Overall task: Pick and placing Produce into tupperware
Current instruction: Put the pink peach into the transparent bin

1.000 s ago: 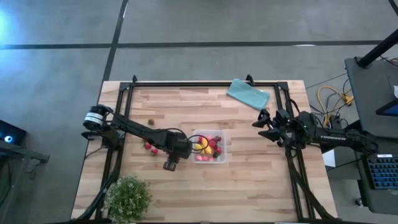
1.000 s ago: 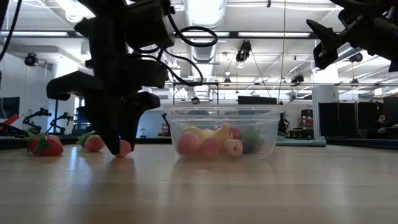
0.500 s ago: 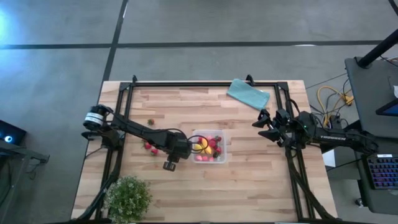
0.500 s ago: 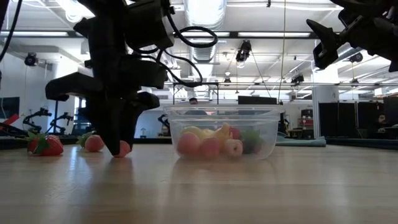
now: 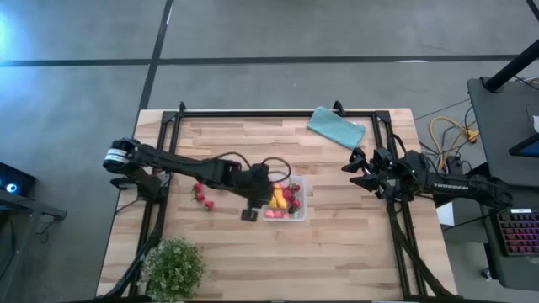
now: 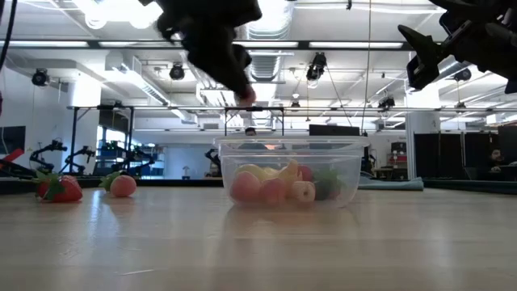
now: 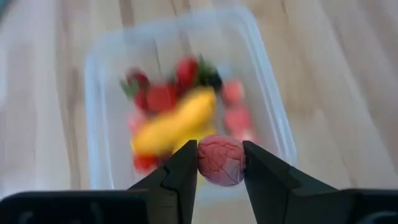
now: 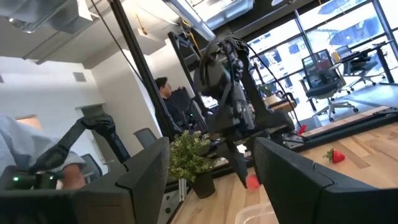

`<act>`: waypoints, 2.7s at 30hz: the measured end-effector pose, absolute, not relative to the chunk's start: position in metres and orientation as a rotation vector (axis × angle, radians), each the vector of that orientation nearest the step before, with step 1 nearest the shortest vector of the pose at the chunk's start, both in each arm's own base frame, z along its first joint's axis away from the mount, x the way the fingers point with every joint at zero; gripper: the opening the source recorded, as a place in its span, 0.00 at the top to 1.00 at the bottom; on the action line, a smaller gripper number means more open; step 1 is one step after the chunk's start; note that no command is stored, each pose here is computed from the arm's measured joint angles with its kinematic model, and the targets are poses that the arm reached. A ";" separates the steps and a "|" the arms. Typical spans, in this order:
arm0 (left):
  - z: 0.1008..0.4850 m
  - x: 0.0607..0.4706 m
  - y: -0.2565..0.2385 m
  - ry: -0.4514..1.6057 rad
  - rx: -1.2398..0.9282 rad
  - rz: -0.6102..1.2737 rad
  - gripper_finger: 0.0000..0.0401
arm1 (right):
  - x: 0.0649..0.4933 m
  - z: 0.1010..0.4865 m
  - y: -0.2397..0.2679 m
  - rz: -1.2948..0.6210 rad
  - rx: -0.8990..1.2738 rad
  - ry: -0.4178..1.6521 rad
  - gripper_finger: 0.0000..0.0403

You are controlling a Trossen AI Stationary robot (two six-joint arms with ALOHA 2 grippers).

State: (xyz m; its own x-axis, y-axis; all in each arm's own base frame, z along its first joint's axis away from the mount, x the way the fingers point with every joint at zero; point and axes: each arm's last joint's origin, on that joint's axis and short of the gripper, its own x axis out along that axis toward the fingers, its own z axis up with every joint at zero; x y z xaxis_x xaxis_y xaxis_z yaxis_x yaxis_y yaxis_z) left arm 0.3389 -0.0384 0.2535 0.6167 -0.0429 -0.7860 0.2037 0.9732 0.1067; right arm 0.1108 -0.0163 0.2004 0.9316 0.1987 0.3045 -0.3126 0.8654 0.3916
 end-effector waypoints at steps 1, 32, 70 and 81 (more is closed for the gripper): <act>0.255 0.344 -0.037 0.864 0.182 -0.144 0.75 | 0.111 0.200 -0.016 0.271 0.451 -0.260 0.43; 0.215 0.284 0.047 1.576 -0.321 0.376 0.32 | 0.112 0.200 -0.017 0.269 0.454 -0.253 0.43; 0.159 0.278 0.053 1.588 -0.322 0.417 0.32 | 0.112 0.200 -0.017 0.269 0.454 -0.252 0.43; 0.159 0.278 0.054 1.593 -0.297 0.391 0.34 | 0.112 0.200 -0.017 0.269 0.454 -0.252 0.43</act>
